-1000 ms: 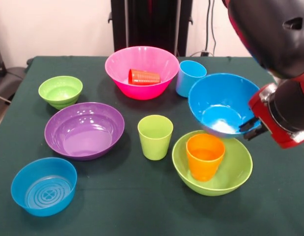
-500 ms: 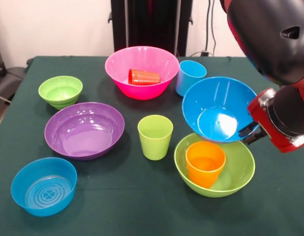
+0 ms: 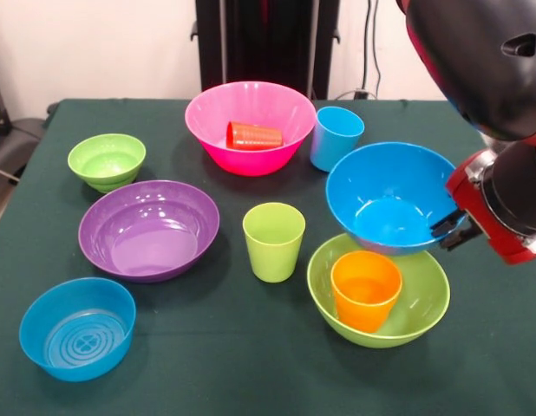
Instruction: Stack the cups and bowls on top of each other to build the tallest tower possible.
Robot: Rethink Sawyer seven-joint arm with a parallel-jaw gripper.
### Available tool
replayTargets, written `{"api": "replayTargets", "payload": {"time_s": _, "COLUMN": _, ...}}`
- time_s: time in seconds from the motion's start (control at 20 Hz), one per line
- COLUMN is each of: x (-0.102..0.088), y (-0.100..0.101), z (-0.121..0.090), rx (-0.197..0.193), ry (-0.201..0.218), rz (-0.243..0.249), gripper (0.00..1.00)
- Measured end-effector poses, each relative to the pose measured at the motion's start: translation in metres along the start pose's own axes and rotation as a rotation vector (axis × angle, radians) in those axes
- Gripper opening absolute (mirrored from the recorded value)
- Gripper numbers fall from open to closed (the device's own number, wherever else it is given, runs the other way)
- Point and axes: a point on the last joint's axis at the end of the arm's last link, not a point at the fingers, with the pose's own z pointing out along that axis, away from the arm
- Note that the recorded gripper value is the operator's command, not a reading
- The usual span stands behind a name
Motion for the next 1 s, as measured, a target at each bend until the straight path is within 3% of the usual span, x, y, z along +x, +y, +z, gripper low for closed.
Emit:
{"api": "replayTargets", "payload": {"time_s": 0.4, "x": -0.002, "y": -0.001, "z": -0.013, "rx": -0.015, "ry": 0.034, "rz": 0.011, "gripper": 0.0}}
{"api": "replayTargets", "payload": {"time_s": 1.0, "x": 0.004, "y": 0.003, "z": -0.012, "rx": -0.006, "ry": 0.065, "rz": 0.009, "gripper": 0.0}}
